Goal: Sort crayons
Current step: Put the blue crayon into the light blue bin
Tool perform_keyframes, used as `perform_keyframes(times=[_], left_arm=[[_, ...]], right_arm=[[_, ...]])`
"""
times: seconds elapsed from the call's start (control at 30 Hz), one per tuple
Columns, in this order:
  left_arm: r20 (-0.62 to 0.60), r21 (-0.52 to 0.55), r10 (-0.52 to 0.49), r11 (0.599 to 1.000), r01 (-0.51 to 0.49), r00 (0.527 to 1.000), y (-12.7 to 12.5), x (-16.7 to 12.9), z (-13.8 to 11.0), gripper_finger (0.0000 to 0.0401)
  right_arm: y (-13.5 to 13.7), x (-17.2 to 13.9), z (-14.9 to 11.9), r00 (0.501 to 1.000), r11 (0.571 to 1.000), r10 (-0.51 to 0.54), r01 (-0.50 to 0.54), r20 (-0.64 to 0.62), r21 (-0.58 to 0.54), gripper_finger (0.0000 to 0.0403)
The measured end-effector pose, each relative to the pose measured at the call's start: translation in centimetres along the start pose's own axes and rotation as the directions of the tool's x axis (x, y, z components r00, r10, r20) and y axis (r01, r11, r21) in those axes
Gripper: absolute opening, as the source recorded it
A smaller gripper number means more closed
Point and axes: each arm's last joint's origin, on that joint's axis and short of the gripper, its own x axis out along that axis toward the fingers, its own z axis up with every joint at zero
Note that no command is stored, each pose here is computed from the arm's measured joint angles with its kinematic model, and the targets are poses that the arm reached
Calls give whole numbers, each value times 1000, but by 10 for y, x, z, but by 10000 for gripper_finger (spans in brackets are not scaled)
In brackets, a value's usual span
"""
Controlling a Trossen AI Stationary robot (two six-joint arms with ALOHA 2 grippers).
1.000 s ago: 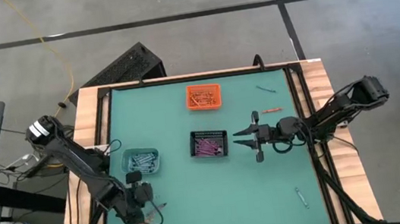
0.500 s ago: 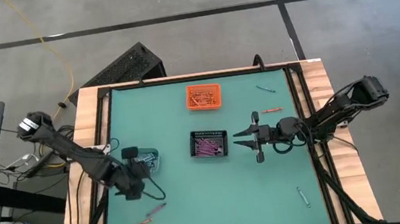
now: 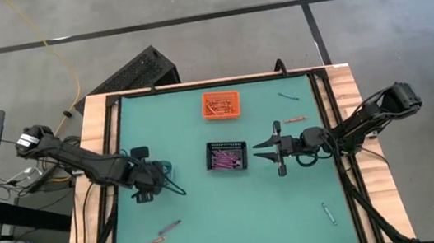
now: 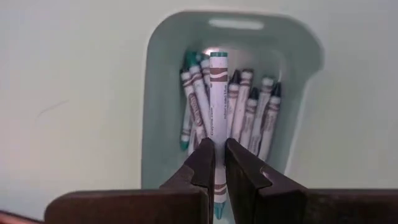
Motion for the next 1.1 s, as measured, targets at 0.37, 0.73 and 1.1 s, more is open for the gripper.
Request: perform_keyframes(times=[0.37,0.73,1.1], left_arm=[[-27,13,-30,999,30,999,2,1,0,11],[-38,-18,-60,998,59,997,1,1,-1,31],[-26,-19,-66,998,66,997,2,-2,-2,102]], right_arm=[[0,0,0,1000,1000,0,0,0,0,113],[0,0,0,1000,1000,0,0,0,-3,113],[-1,0,0,1000,1000,-3,3,0,-3,113]])
